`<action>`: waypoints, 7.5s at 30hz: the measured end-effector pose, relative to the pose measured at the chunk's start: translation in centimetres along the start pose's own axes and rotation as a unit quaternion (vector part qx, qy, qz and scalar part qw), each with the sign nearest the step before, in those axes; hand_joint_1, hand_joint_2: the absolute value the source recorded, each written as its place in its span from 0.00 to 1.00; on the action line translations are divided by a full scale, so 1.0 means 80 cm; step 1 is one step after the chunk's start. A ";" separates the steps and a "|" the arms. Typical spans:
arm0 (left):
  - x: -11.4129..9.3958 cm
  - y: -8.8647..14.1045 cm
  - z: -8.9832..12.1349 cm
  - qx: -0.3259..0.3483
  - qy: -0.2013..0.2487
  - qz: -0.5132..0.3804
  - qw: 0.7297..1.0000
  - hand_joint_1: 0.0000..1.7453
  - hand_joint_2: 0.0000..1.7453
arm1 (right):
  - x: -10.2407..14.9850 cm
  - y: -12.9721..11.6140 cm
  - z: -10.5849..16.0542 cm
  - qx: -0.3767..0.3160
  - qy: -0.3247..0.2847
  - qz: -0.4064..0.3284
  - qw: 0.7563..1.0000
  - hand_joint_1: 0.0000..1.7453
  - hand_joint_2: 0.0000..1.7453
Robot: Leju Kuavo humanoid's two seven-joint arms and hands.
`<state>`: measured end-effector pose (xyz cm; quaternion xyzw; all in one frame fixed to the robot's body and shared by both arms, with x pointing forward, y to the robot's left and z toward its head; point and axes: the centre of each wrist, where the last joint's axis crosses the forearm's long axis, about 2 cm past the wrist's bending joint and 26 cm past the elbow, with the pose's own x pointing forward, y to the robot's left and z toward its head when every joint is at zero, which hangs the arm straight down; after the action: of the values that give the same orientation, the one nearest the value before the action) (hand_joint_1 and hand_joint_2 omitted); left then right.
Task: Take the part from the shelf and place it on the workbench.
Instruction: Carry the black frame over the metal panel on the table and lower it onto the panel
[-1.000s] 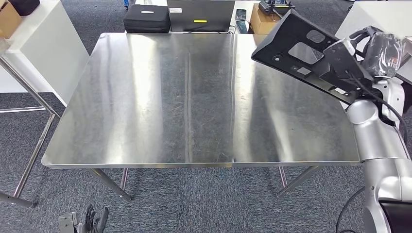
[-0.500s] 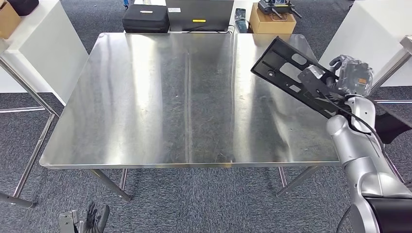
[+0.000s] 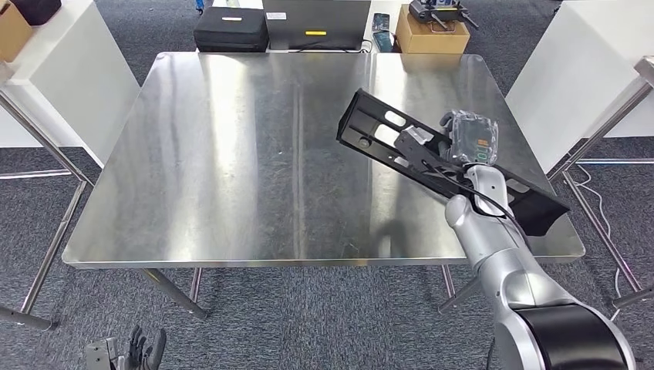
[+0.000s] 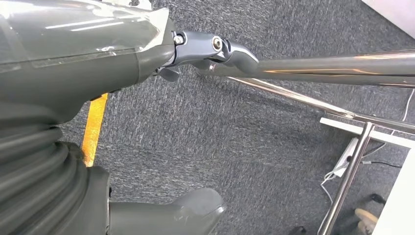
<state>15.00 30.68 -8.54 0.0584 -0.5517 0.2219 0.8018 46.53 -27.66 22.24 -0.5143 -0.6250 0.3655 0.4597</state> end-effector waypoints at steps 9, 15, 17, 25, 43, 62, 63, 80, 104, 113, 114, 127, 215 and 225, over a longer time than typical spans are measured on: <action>-0.001 0.004 0.002 0.008 0.001 -0.001 1.000 0.00 1.00 | 0.018 0.005 0.001 0.013 -0.007 -0.014 1.000 1.00 1.00; -0.002 0.008 0.003 0.008 0.003 -0.002 1.000 0.00 1.00 | 0.032 0.006 0.000 0.021 -0.016 -0.023 0.999 1.00 1.00; -0.002 0.008 0.003 0.005 0.003 -0.004 1.000 0.00 1.00 | 0.039 0.007 0.000 0.028 -0.020 -0.024 0.999 1.00 1.00; 0.002 0.005 -0.002 0.000 -0.001 -0.008 1.000 0.00 1.00 | 0.073 0.009 0.000 0.041 -0.044 -0.036 0.998 1.00 1.00; -0.006 0.021 0.008 0.025 0.010 -0.010 1.000 0.00 0.00 | 0.124 0.025 0.015 0.073 -0.075 -0.049 0.993 0.00 0.00; -0.015 0.041 0.022 0.039 0.025 -0.009 0.999 0.00 0.00 | 0.111 0.023 0.005 0.177 -0.052 -0.059 0.981 0.00 0.00; -0.015 0.042 0.022 0.040 0.025 -0.010 0.999 0.00 0.00 | 0.111 0.018 -0.001 0.208 -0.052 -0.059 0.975 0.00 0.00; -0.015 0.050 0.022 0.051 0.033 -0.014 0.998 0.00 0.00 | 0.099 -0.009 -0.031 0.368 -0.010 -0.045 0.929 0.00 0.00; -0.016 0.055 0.025 0.030 0.033 -0.028 0.999 0.00 0.00 | 0.058 -0.011 -0.033 0.245 0.039 -0.006 0.969 0.00 1.00; -0.013 0.049 0.020 0.015 0.036 -0.040 0.998 0.00 0.00 | -0.002 -0.009 -0.024 0.168 0.126 -0.015 0.978 0.00 0.00; -0.012 0.048 0.019 0.014 0.037 -0.041 0.998 0.00 0.00 | -0.009 -0.010 -0.023 0.156 0.131 -0.020 0.979 0.00 0.00; -0.012 0.037 0.017 0.003 0.040 -0.046 0.998 0.00 0.00 | -0.042 -0.019 -0.006 0.068 0.094 -0.057 0.992 0.00 0.00; -0.062 0.042 0.091 0.195 0.090 0.086 0.973 0.00 0.00 | 0.059 0.039 0.346 -0.141 -0.003 -0.602 0.786 0.00 0.00; -0.064 0.043 0.093 0.187 0.087 0.087 0.975 0.00 0.00 | 0.055 0.039 0.347 -0.150 0.000 -0.603 0.783 0.00 0.00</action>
<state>5.66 29.73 -10.82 0.1397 -0.4314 0.3941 0.7994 20.89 -22.27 11.58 -0.0945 -0.8546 -0.0844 0.5035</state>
